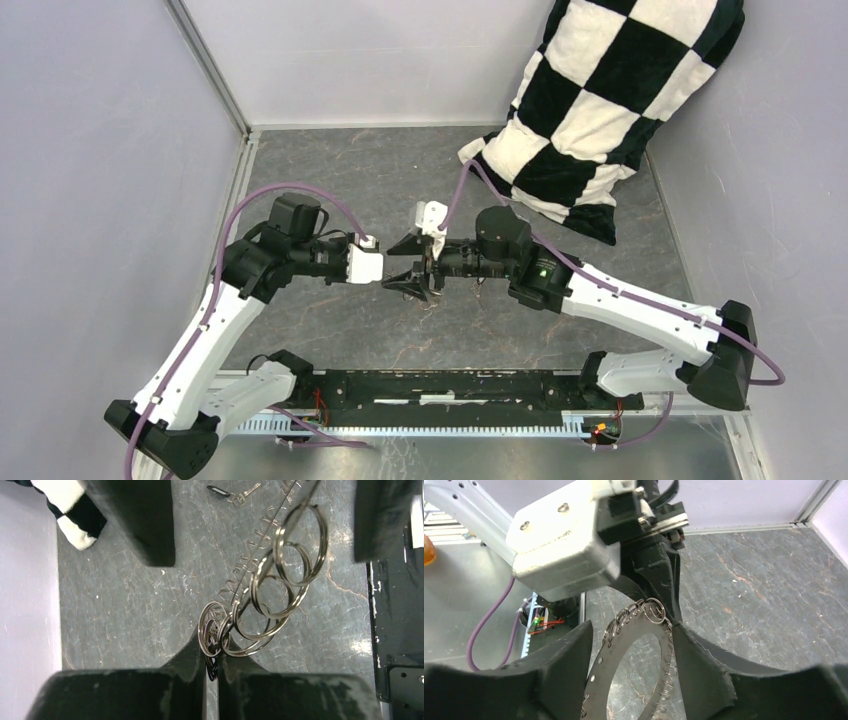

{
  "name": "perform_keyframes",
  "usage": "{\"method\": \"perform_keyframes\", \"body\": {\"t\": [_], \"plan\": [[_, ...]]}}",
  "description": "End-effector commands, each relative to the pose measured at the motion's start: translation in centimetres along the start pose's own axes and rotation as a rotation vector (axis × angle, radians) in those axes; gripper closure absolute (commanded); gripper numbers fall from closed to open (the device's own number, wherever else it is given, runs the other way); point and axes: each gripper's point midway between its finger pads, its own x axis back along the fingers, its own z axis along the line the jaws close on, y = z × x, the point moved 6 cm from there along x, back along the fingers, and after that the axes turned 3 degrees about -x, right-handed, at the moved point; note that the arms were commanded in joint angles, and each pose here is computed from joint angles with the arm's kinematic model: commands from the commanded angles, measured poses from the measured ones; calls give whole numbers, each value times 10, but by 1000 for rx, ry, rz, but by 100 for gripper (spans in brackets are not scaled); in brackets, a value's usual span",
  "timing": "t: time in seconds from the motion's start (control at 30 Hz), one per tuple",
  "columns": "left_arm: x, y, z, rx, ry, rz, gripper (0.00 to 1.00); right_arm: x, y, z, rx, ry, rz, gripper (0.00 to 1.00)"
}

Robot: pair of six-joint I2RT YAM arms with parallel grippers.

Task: Put the keys on the keyring

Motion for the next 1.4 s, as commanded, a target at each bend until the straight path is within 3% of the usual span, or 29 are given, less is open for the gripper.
{"method": "perform_keyframes", "body": {"t": [0.0, 0.17, 0.23, 0.27, 0.37, 0.4, 0.57, 0.63, 0.73, 0.77, 0.8, 0.87, 0.93, 1.0, 1.13, 1.37], "plan": [[9, 19, 1, 19, 21, -76, 98, -9, -9, -8, 36, -17, 111, 49], [10, 14, 2, 12, 35, -36, 98, -4, -17, -12, 61, -45, 203, 79], [10, 12, 3, 8, 41, -20, 98, 2, -20, -13, 82, -56, 245, 85], [11, 11, 4, 5, 44, -17, 98, 4, -21, -14, 96, -55, 268, 85], [12, 11, 4, -20, 50, -9, 98, 10, -29, -16, 113, -64, 351, 53], [12, 11, 5, -29, 52, -7, 98, 12, -29, -17, 119, -65, 367, 50], [13, 12, 5, -39, 53, -10, 98, 14, -27, -18, 154, -56, 410, 52], [14, 12, 5, -47, 58, -9, 98, 13, -27, -18, 160, -44, 420, 61], [16, 15, 5, -69, 60, -24, 98, 11, -25, -18, 162, -38, 404, 93], [17, 18, 4, -77, 61, -36, 98, 11, -24, -19, 164, -54, 397, 99], [18, 20, 4, -83, 64, -47, 97, 13, -24, -22, 163, -82, 387, 100], [21, 25, 3, -67, 67, -71, 87, 19, -22, -24, 173, -103, 342, 100], [24, 30, 3, -31, 73, -88, 61, 25, -17, -25, 175, -117, 272, 100], [28, 36, 3, 1, 85, -104, 50, 32, -13, -24, 175, -106, 205, 100], [35, 47, 0, 62, 113, -158, 49, 41, -8, -16, 186, -68, 100, 100], [35, 59, -15, 154, 67, -264, 48, 42, -7, -8, 168, -3, 59, 100]]}}
